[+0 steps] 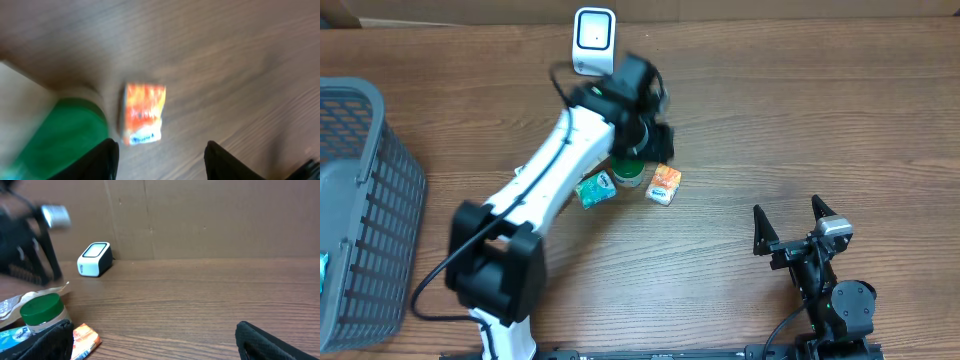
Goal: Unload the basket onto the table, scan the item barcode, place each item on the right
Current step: 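Place the orange pack on the table right of the jar, then reach the left gripper into the basket and grasp the mint-green pack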
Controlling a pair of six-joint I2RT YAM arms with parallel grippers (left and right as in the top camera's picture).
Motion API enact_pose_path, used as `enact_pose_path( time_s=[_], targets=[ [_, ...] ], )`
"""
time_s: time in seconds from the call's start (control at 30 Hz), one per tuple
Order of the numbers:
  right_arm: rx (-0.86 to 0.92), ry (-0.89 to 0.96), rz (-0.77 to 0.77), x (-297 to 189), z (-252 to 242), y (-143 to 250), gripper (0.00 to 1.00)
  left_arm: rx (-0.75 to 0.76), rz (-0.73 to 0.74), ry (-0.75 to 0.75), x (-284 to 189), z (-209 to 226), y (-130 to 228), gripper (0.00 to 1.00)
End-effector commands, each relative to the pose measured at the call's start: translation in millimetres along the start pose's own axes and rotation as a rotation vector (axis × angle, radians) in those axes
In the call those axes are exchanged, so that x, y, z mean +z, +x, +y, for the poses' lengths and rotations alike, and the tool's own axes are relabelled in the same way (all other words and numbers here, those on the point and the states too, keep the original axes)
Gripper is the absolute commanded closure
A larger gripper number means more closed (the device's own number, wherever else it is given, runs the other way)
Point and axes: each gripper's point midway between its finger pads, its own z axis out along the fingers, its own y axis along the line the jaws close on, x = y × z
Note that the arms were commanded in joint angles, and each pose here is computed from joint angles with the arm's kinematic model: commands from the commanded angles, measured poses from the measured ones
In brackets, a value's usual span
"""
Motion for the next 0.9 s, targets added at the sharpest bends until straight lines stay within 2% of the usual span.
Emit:
enact_pose_path(
  time_s=[0.0,0.03,0.07,0.1,0.17,0.33,0.47,0.6,0.73,0.87],
  targets=[
    [-0.001,0.004,0.0,0.3,-0.6,2.8,0.0,0.027,-0.289,-0.038,-133.5,5.7,-45.5,0.46],
    [-0.001,0.004,0.0,0.3,-0.6,2.8,0.0,0.016,-0.316,-0.053,-148.9,10.0,-46.4,0.45],
    [-0.001,0.004,0.0,0.3,-0.6,2.8,0.0,-0.024,-0.392,-0.109,-193.1,26.9,-44.4,0.45],
    [-0.001,0.004,0.0,0.3,-0.6,2.8,0.0,-0.048,-0.428,-0.141,-214.3,37.3,-41.0,0.44],
    [-0.001,0.004,0.0,0.3,-0.6,2.8,0.0,-0.151,-0.52,-0.26,-270.0,78.1,-22.1,0.43],
    [-0.001,0.004,0.0,0.3,-0.6,2.8,0.0,-0.472,-0.601,-0.539,-351.4,183.4,46.3,0.4],
    [-0.001,0.004,0.0,0.3,-0.6,2.8,0.0,-0.759,-0.645,-0.66,-393.8,259.2,105.5,0.39],
    [-0.001,0.004,0.0,0.3,-0.6,2.8,0.0,-0.964,-0.643,-0.726,-396.6,316.4,150.7,0.38],
    [-0.001,0.004,0.0,0.3,-0.6,2.8,0.0,-1.112,-0.572,-0.738,-359.6,364.8,191.9,0.37],
    [-0.001,0.004,0.0,0.3,-0.6,2.8,0.0,-1.19,-0.516,-0.795,-324.1,405.7,230.6,0.32]
  ],
)
